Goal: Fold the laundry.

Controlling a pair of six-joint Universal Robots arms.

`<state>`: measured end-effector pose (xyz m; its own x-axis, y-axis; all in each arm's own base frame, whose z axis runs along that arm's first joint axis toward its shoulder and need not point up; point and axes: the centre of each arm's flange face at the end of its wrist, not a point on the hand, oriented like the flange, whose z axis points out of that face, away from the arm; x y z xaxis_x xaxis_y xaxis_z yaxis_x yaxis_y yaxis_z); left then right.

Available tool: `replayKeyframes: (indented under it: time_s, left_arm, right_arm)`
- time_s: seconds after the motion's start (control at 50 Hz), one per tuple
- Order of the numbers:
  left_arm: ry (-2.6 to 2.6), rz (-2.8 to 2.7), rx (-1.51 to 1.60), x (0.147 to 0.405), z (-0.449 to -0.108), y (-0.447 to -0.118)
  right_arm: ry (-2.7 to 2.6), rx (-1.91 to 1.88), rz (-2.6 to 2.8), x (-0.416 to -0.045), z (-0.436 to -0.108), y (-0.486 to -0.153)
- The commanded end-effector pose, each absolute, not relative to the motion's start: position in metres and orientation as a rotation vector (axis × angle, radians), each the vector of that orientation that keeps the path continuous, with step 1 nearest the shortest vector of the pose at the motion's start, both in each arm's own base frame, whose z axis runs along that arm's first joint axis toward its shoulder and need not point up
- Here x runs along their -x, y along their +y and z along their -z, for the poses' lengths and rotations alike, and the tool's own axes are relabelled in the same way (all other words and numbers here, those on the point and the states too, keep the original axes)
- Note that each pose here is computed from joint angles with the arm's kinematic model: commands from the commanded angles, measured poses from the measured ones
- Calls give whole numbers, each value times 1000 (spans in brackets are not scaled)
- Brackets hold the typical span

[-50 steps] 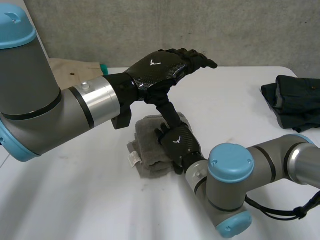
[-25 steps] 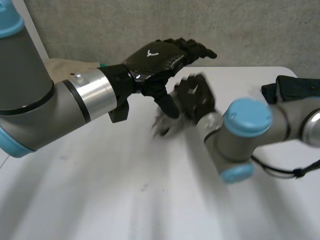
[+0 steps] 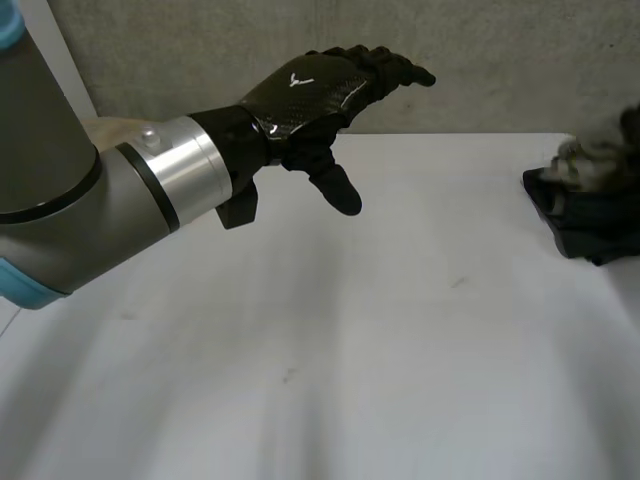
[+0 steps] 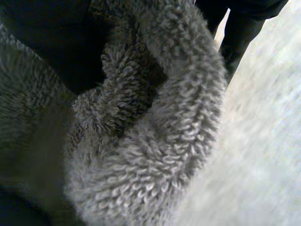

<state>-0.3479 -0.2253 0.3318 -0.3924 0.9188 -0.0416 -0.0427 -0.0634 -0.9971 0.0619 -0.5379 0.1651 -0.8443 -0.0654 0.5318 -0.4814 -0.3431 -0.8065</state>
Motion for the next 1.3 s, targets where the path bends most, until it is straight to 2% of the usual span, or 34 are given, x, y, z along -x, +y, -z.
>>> replayKeyframes:
  time_s: [0.02,0.12,0.18,0.26,0.4,0.42,0.5,0.52,0.54,0.6,0.62,0.66,0.7,0.76,0.78,0.84,0.86,0.92,0.94,1.1,1.18,1.3]
  left_arm:
    - [-1446,-1546,992,351,-324,-226]
    - [-1438,-1552,993,352,-325,-226]
    - [-1432,-1559,992,352,-328,-226]
    - [-1430,-1552,996,352,-328,-222]
    - [-1424,-1557,999,353,-330,-218]
    - [-1422,-1582,989,351,-335,-219]
    - [-1423,-1741,904,343,-357,-236]
    - [-1421,-1779,885,341,-362,-241]
    - [-1423,-1852,838,335,-373,-250]
    - [-1447,-2053,685,312,-401,-277]
    - [-1458,-2119,627,301,-409,-287]
    - [-1517,-2254,503,271,-417,-316]
    - [-1572,-2340,437,245,-417,-339]
    - [-1646,-2392,442,226,-406,-360]
    - [-1716,-2418,470,216,-391,-377]
    - [-1844,-2441,535,204,-362,-401]
    - [-1923,-2439,593,198,-341,-414]
    - [-2034,-2423,677,189,-308,-433]
    - [-2094,-2421,726,181,-286,-447]
    - [-2198,-2477,835,148,-192,-510]
    - [-2197,-2542,800,129,-158,-538]
    - [-2206,-2579,774,113,-124,-557]
  right_arm:
    - [-1797,-763,-2165,-16,-100,-537]
    - [-1865,-736,-2131,-11,-117,-528]
    - [-1871,-730,-2136,-14,-153,-519]
    - [-1821,-680,-2157,-17,-227,-498]
    - [-1711,-345,-2027,13,-291,-481]
    - [-1650,-259,-1994,19,-310,-479]
    - [-1526,-123,-1943,28,-339,-472]
    - [-1497,-128,-1962,24,-348,-469]
    - [-1436,-156,-2029,10,-368,-463]
    - [-1354,-254,-2170,-33,-395,-447]
    - [-1312,-346,-2271,-66,-405,-435]
    - [-1280,-436,-2357,-96,-410,-422]
    - [-1252,-575,-2456,-134,-405,-402]
    - [-1243,-695,-2513,-163,-394,-383]
    - [-1259,-758,-2540,-180,-383,-370]
    - [-1364,-870,-2563,-208,-353,-350]
    - [-1397,-892,-2561,-214,-345,-345]
    - [-1533,-963,-2527,-228,-314,-331]
    - [-1567,-980,-2514,-230,-306,-327]
    - [-1827,-1077,-2376,-241,-242,-308]
    - [-1911,-1089,-2301,-241,-219,-306]
    - [-1933,-1107,-2221,-235,-205,-301]
